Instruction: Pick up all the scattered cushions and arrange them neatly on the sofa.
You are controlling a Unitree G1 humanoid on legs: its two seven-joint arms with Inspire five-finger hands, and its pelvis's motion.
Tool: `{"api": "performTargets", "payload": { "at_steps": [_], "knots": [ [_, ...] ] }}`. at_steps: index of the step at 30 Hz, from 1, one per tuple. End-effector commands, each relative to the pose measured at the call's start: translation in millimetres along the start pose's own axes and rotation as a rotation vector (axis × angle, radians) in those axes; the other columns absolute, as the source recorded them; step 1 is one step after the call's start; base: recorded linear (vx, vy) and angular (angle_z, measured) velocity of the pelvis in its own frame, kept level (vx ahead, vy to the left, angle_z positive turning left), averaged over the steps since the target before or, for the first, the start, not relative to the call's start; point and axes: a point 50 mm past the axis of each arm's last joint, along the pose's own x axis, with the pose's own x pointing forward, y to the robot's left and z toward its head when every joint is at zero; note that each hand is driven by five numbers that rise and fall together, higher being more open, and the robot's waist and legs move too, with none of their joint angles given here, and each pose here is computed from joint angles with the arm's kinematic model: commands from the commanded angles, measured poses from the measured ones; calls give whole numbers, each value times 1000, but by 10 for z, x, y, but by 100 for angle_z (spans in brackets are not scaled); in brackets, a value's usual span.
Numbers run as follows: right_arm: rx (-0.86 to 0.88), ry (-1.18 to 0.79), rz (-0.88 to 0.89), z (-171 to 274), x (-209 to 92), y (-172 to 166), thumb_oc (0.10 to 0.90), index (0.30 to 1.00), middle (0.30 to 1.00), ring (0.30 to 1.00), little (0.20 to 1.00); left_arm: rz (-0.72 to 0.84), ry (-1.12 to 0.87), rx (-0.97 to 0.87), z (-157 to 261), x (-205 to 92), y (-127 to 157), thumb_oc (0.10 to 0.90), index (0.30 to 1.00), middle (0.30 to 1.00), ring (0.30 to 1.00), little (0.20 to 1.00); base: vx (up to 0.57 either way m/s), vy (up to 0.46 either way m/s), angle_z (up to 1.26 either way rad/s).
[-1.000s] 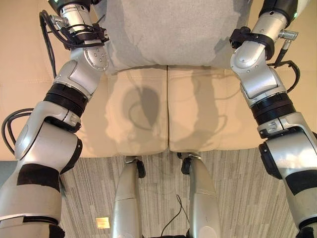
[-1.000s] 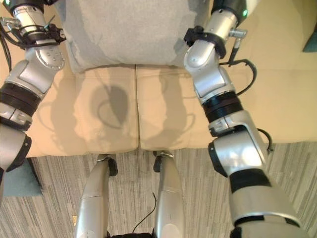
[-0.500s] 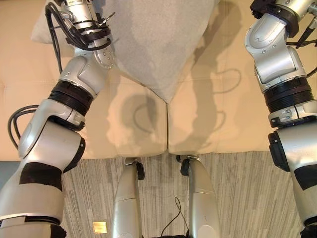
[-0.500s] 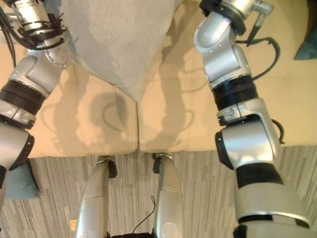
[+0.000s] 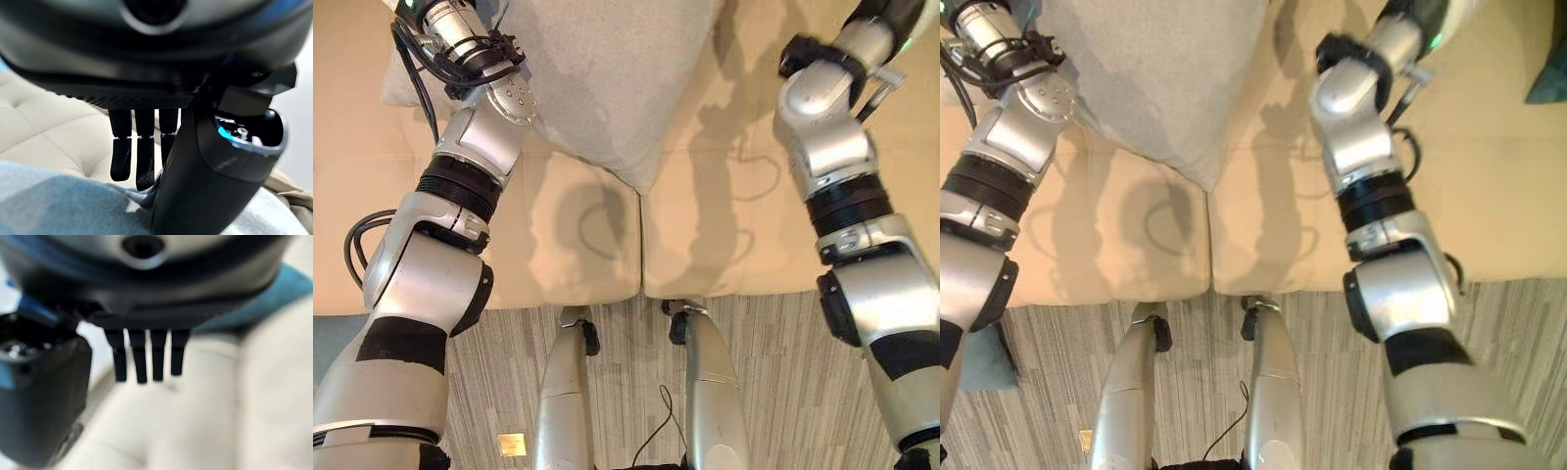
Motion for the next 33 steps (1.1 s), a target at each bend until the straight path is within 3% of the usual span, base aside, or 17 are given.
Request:
{"api": "performTargets", "payload": {
  "at_steps": [1,5,9,12,17,18,20,33],
  "knots": [
    [164,-23,147,27,-108,95,800,900,900,900,900,28,-96,-128,373,155,85,400,300,300,300,300,0,0,0],
    [365,69,409,-79,-393,281,800,900,900,900,900,-18,-148,-134,447,140,77,400,300,300,300,300,0,0,0],
    [403,78,529,-81,-492,353,800,900,900,900,900,-43,-181,-128,473,139,79,400,300,300,300,300,0,0,0],
    [534,101,752,0,-689,508,800,900,900,900,900,-89,-212,-155,522,94,47,400,300,300,300,300,0,0,0],
    [593,102,865,70,-800,612,800,900,900,900,900,-125,-232,-160,546,61,8,400,300,300,300,300,0,0,0],
    [585,100,883,78,-822,640,621,632,632,632,632,-135,-236,-162,556,54,-4,400,300,300,300,300,0,0,0],
    [542,96,884,66,-822,669,400,300,300,300,300,-156,-245,-169,581,39,-28,400,300,300,300,300,0,0,0],
    [320,-19,778,109,-685,643,400,300,300,300,300,-186,-260,-234,663,-52,-65,400,300,300,300,300,0,0,0]
  ]
}}
